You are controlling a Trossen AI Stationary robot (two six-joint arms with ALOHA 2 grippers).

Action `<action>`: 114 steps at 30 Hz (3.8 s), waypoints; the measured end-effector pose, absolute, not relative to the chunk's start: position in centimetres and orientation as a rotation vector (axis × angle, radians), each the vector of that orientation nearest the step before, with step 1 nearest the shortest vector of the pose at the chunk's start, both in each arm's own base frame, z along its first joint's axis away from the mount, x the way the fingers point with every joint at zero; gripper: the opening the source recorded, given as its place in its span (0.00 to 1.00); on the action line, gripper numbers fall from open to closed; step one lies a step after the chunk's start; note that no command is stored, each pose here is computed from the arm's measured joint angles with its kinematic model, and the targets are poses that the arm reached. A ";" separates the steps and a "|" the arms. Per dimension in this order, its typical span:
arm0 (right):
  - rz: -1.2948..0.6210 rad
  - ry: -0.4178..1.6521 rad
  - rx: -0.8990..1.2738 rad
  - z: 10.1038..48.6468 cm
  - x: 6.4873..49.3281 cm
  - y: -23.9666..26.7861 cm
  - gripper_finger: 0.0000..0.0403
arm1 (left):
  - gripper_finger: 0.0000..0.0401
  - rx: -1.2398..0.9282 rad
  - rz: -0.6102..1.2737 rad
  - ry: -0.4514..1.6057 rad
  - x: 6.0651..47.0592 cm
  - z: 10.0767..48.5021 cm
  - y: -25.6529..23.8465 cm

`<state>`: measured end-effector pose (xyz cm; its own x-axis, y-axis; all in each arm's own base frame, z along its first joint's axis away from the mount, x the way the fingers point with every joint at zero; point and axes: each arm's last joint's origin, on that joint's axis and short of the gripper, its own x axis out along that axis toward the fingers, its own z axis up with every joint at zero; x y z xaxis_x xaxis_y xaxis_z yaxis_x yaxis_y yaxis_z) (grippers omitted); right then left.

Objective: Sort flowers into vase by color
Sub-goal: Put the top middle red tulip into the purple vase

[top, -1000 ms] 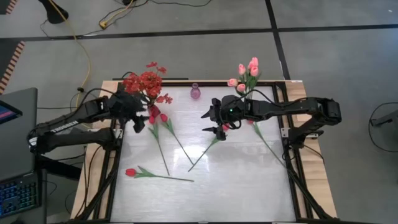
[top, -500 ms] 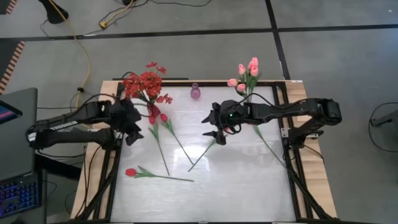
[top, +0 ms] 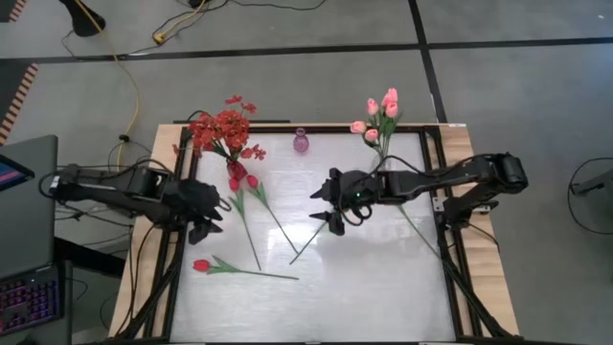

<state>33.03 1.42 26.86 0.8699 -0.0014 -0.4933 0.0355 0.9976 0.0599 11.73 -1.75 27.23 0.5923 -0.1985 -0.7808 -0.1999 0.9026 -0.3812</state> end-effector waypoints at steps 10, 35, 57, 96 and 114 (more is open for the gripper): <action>-0.074 0.502 0.097 26.9 32.5 6.0 0.74 | 0.44 -0.318 -0.179 0.777 12.8 28.4 -3.1; -0.020 0.749 0.294 25.0 29.7 10.9 0.74 | 0.44 -0.389 -0.224 0.867 12.8 30.5 -5.1; -0.274 0.990 0.393 23.3 27.8 9.3 0.74 | 0.46 -0.184 -0.041 0.622 24.1 25.4 -7.2; -0.358 0.976 0.451 23.1 26.1 12.2 0.74 | 0.62 -0.166 0.431 0.693 39.6 8.7 -6.3; -0.338 0.965 0.475 23.1 25.8 13.2 0.74 | 0.00 -0.079 0.347 0.779 38.4 11.6 -5.3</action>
